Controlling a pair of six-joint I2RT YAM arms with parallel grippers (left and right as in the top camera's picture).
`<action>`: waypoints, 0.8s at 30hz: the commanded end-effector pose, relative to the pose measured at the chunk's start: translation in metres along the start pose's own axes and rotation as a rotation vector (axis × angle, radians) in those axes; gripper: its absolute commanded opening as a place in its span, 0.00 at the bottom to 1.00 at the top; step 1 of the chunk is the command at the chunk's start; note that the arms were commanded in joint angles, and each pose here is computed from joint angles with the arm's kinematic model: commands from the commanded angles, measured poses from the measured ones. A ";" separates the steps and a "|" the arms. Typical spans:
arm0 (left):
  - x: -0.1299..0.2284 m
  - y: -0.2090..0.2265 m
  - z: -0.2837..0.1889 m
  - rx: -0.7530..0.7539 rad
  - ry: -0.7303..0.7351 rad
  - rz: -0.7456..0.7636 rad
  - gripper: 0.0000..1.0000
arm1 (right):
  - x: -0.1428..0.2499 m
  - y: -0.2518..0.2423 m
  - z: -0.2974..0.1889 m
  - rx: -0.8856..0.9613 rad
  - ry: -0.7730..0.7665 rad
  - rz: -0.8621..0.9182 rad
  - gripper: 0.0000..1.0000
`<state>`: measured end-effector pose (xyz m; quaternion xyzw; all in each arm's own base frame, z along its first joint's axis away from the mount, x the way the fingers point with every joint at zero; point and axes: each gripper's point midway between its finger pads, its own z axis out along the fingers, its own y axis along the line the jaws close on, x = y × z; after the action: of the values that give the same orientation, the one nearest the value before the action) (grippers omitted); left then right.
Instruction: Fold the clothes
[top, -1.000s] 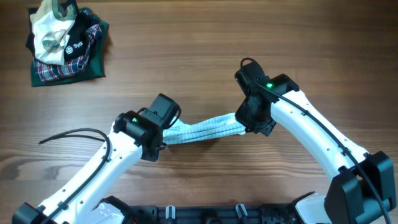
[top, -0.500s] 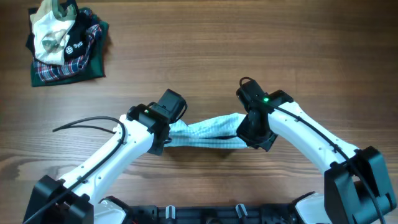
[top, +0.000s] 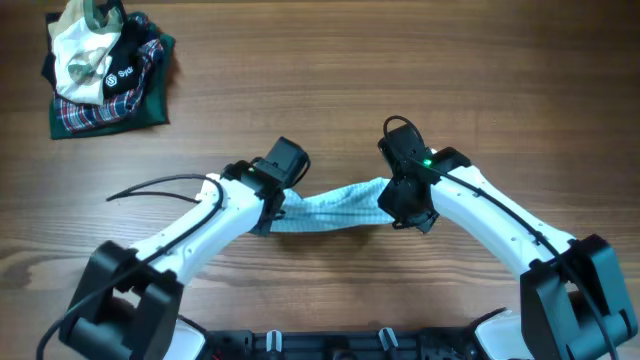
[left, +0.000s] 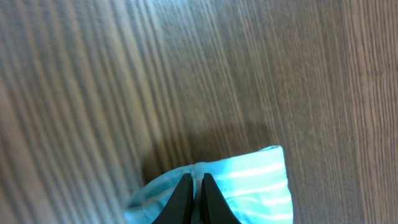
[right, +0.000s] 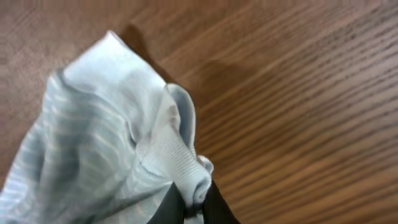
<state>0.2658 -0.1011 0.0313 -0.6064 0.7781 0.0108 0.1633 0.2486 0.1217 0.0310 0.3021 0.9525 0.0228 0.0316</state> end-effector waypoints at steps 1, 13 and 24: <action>-0.008 -0.006 0.008 0.023 -0.058 0.002 0.04 | -0.013 -0.001 0.006 0.017 -0.068 0.028 0.04; -0.014 -0.023 0.006 0.097 -0.102 -0.022 0.13 | -0.023 0.018 0.015 -0.041 -0.098 0.030 0.30; -0.021 -0.038 -0.006 0.162 -0.133 0.092 0.39 | -0.057 0.027 0.002 -0.112 -0.122 -0.058 0.81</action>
<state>0.2988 -0.1011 0.0386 -0.5915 0.7719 -0.0178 0.2323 0.2940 0.1144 0.0257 0.2943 0.9497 0.0463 0.0966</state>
